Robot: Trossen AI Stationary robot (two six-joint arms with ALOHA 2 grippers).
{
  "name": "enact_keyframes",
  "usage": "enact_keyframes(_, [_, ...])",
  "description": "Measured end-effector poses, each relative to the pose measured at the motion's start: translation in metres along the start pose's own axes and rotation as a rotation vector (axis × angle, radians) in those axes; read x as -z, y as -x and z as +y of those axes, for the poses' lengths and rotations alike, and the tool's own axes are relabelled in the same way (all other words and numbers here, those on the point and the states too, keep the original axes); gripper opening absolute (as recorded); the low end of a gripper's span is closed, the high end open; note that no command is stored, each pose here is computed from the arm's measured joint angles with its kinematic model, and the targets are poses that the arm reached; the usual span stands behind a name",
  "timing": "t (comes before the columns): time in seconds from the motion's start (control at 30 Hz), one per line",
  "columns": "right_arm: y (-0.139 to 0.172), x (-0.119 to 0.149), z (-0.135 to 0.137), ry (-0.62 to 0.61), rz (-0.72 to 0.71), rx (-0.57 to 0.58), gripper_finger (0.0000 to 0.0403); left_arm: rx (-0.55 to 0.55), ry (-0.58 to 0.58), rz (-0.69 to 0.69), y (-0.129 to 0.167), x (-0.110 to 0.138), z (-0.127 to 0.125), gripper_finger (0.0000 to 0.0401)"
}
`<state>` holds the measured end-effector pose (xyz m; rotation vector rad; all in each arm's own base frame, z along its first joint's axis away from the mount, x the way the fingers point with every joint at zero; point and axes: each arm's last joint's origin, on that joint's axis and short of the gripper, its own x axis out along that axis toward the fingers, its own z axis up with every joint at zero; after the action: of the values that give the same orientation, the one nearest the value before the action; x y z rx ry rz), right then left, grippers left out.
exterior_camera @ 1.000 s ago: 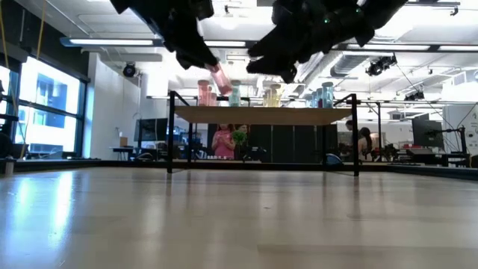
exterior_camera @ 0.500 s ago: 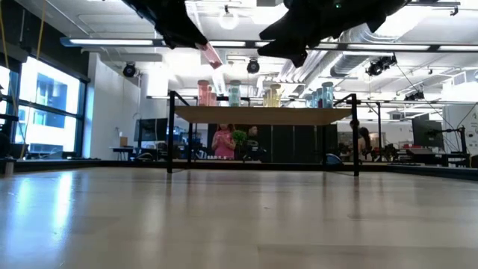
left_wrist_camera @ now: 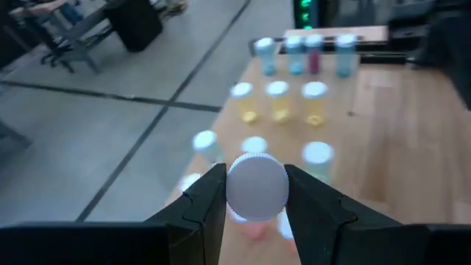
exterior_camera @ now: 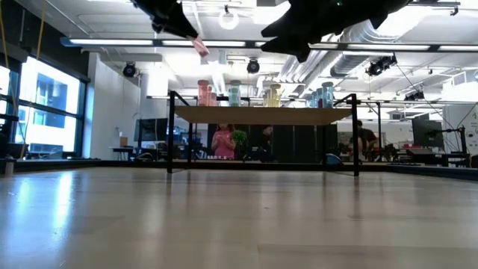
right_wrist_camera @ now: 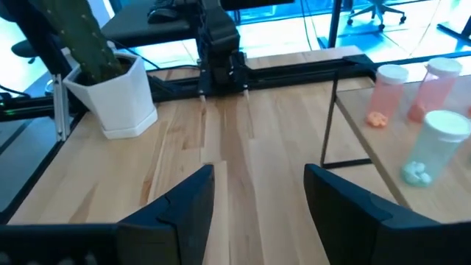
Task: Pick and place medicine bottles onto shelf by color
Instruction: Put the red medicine bottle on the shelf
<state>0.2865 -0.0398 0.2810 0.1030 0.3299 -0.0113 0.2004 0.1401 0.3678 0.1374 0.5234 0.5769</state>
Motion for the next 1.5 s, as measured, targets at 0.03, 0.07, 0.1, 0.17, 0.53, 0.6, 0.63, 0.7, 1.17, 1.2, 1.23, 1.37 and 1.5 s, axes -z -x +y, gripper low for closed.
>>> enact_keyframes(0.03, [0.000,0.000,0.000,0.000,0.000,0.002,0.0201,-0.015,0.009,0.010,0.000,-0.002,0.005,0.0115])
enact_keyframes(0.07, [0.001,0.000,-0.001,-0.002,-0.001,0.004,0.0201,-0.029,0.016,0.017,0.001,-0.004,0.011,0.0115])
enact_keyframes(0.1, [0.001,0.000,-0.001,-0.003,-0.001,0.004,0.0201,-0.044,0.024,0.023,0.001,-0.006,0.016,0.0115])
enact_keyframes(0.17, [0.001,0.000,-0.001,-0.018,0.000,0.005,0.0201,-0.061,0.035,0.039,0.000,-0.010,0.023,0.0115])
enact_keyframes(0.53, [0.001,0.000,-0.001,-0.019,0.001,0.004,0.0201,-0.087,0.021,0.211,-0.041,-0.013,0.046,0.0115])
enact_keyframes(0.6, [0.001,0.000,-0.001,-0.019,0.001,0.004,0.0201,-0.096,0.021,0.211,-0.045,-0.017,0.051,0.0115])
enact_keyframes(0.63, [0.001,0.000,-0.001,-0.019,0.001,0.004,0.0201,-0.100,0.019,0.221,-0.047,-0.019,0.054,0.0115])
enact_keyframes(0.7, [0.001,0.000,-0.001,-0.019,0.002,0.004,0.0201,-0.099,0.015,0.251,-0.052,-0.020,0.059,0.0115])
enact_keyframes(1.17, [0.001,0.002,-0.001,-0.023,0.025,0.005,0.0201,-0.063,-0.008,0.389,-0.087,-0.031,0.088,0.0115])
enact_keyframes(1.2, [0.001,0.002,-0.001,-0.023,0.027,0.005,0.0201,-0.055,-0.005,0.404,-0.089,-0.030,0.090,0.0115])
enact_keyframes(1.23, [0.001,0.003,-0.001,-0.024,0.030,0.005,0.0201,-0.046,0.000,0.416,-0.092,-0.029,0.091,0.0115])
enact_keyframes(1.37, [0.001,0.004,-0.001,-0.026,0.044,0.005,0.0201,-0.034,-0.004,0.442,-0.100,-0.027,0.097,0.0115])
enact_keyframes(1.5, [0.001,0.004,-0.001,-0.026,0.045,0.005,0.0201,0.002,0.009,0.469,-0.108,-0.023,0.099,0.0115])
